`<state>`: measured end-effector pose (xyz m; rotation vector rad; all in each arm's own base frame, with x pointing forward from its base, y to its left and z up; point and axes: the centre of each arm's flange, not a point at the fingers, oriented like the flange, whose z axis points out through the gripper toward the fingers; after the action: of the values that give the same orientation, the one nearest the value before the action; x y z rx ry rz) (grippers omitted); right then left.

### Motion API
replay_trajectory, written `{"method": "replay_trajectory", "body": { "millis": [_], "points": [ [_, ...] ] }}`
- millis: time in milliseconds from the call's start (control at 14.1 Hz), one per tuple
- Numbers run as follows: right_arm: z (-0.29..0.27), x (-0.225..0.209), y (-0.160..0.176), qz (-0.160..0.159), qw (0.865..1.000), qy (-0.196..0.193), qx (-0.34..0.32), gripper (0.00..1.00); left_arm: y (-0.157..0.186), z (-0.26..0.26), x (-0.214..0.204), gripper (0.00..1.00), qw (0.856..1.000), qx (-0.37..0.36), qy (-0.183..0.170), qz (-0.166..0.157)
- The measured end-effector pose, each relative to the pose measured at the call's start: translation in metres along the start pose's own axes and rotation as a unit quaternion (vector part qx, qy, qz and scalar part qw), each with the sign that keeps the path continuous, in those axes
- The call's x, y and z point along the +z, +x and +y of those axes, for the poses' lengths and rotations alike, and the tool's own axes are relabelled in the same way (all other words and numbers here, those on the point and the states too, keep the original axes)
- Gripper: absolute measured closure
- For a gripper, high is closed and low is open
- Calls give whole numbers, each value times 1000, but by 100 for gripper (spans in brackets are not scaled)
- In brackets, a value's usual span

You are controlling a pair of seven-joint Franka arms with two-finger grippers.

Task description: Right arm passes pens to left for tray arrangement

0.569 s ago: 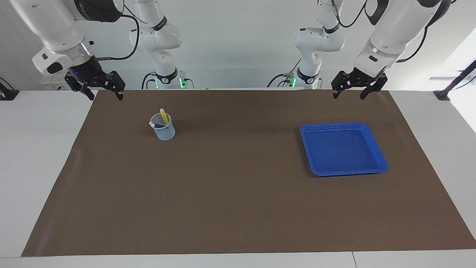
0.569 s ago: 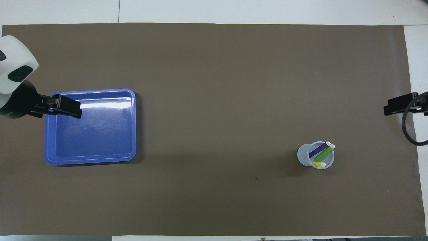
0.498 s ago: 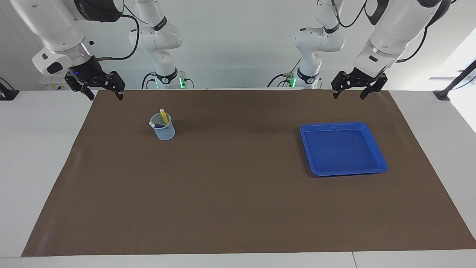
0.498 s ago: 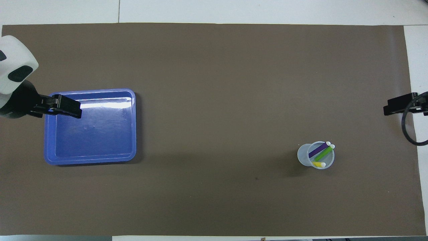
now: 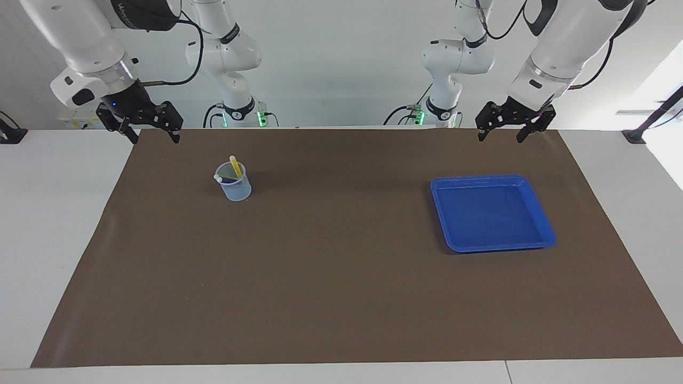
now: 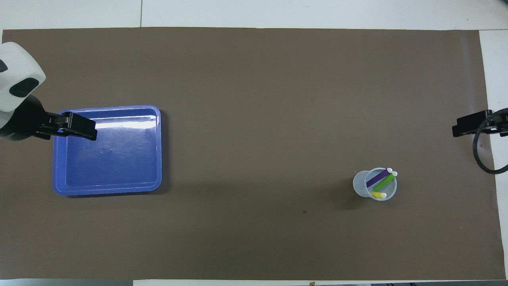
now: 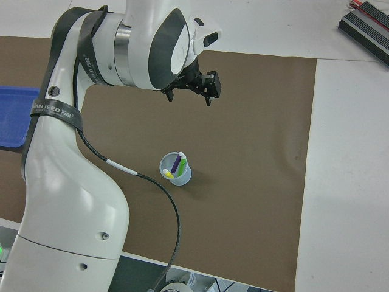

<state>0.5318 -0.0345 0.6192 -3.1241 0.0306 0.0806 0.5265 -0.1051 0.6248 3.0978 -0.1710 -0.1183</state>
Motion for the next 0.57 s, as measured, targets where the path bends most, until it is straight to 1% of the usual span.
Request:
{"method": "replay_trajectory", "body": {
  "millis": [356, 569],
  "points": [
    [-1, 7, -6, -22, 1000, 2, -1, 0, 0, 0, 0, 0, 1000, 0, 0, 0],
    [-21, 16, -7, -19, 1000, 5, -15, 0, 0, 0, 0, 0, 1000, 0, 0, 0]
  ]
}}
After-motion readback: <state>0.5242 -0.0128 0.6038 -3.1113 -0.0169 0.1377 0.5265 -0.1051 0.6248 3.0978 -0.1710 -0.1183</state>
